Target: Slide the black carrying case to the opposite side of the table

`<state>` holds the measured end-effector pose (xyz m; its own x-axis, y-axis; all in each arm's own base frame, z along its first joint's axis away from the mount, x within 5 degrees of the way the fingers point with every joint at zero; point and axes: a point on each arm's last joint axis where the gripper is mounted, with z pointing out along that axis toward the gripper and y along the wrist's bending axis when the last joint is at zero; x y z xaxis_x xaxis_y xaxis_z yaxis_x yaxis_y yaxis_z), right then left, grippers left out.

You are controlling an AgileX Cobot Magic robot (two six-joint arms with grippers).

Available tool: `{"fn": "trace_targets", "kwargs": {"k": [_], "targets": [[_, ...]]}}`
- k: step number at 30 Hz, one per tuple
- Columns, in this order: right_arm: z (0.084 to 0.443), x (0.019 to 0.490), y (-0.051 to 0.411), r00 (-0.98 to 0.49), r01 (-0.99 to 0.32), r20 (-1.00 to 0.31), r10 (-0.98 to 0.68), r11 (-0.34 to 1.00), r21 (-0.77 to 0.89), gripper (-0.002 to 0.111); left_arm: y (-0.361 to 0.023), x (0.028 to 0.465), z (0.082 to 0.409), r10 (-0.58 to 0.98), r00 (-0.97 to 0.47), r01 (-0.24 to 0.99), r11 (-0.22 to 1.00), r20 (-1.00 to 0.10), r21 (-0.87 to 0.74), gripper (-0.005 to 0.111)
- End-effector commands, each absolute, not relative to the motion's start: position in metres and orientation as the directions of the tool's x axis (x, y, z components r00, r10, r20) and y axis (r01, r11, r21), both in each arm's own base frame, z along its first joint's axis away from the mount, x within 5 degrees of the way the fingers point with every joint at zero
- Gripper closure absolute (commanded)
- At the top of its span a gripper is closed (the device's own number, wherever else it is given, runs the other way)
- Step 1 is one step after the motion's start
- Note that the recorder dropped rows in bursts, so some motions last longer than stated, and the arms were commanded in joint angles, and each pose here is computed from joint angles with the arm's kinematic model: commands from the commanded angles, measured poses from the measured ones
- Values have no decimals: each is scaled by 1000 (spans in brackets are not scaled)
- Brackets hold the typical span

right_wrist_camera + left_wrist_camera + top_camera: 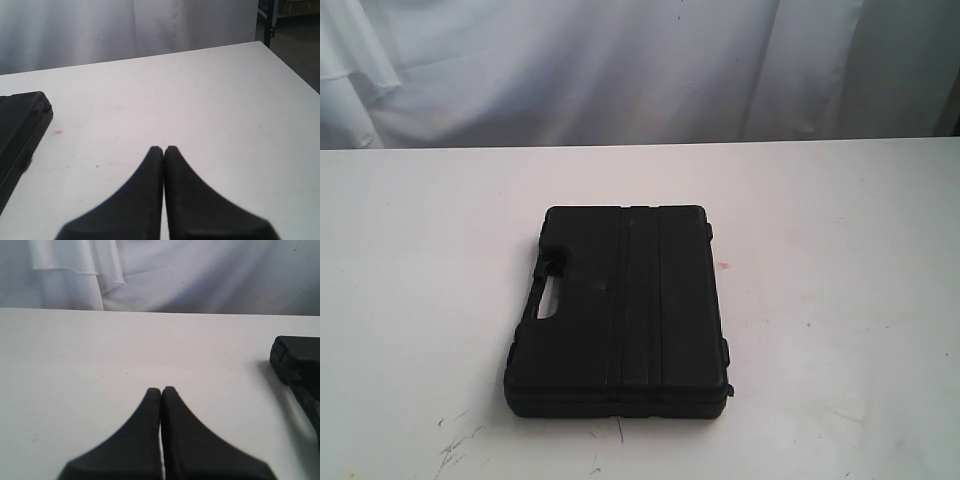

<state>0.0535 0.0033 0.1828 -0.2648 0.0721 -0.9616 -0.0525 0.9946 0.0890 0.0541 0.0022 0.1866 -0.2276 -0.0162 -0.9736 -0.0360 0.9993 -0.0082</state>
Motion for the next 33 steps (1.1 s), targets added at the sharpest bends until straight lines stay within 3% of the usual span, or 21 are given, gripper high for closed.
{"fn": "trace_targets", "kwargs": {"k": [1,23,28,33], "targets": [[182,53,3,-266,-57,-962,67,995,85,108,2,54,185,-18,-224,-32,999,-974,-11,107],[182,53,4,-266,-57,-961,69,995,87,108,2,54,185,-22,-221,-31,999,-975,-16,107],[182,53,4,-266,-57,-961,69,995,87,108,0,56,202,-141,-34,-12,990,-989,-141,107],[182,53,4,-266,-57,-961,69,995,87,108,2,55,223,-139,192,-2,990,-971,-142,107]]}}
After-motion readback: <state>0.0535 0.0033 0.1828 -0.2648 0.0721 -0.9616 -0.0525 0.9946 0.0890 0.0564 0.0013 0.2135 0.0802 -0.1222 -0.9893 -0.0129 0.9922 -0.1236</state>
